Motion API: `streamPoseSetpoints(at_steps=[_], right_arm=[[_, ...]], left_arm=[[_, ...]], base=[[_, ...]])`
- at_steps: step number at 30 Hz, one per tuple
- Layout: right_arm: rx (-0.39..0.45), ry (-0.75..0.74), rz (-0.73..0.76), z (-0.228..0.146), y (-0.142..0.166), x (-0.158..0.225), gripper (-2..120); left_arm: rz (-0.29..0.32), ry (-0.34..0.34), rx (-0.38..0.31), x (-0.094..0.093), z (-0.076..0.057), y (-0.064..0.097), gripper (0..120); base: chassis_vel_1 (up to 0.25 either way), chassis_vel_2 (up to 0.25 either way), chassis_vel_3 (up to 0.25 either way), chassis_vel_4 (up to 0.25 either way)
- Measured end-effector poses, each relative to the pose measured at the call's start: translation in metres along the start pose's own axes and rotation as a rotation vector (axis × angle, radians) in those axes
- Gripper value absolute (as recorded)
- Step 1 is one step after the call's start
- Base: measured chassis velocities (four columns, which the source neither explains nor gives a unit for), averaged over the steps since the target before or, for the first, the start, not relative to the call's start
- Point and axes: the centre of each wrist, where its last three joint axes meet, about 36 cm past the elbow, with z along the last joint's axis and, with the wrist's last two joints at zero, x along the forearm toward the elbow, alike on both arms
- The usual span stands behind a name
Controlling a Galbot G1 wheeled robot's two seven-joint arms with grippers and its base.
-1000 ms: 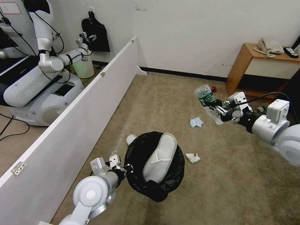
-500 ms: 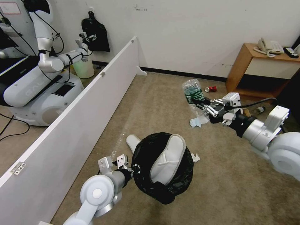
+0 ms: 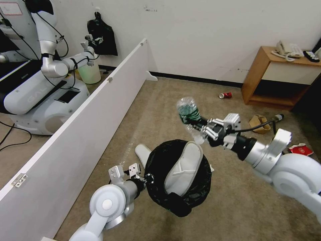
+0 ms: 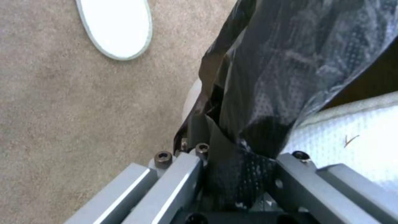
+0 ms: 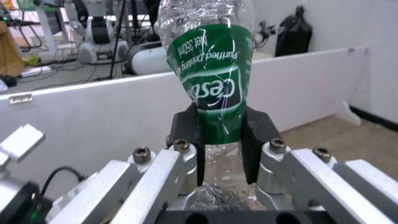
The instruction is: Pick up the trash bin, then pick up the garbage from the floor and place it into the trash bin.
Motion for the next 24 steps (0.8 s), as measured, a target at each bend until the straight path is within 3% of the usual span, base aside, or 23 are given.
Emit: streamPoseSetpoints(at_steps=[24], right_arm=[[-0.047,0.052,-0.016,0.044,0.013,-0.007,16]], left_arm=[[0.028,-0.007,0.005,0.013,0.005,-0.007,0]], base=[[0.000,0.000,0.000,0.000]])
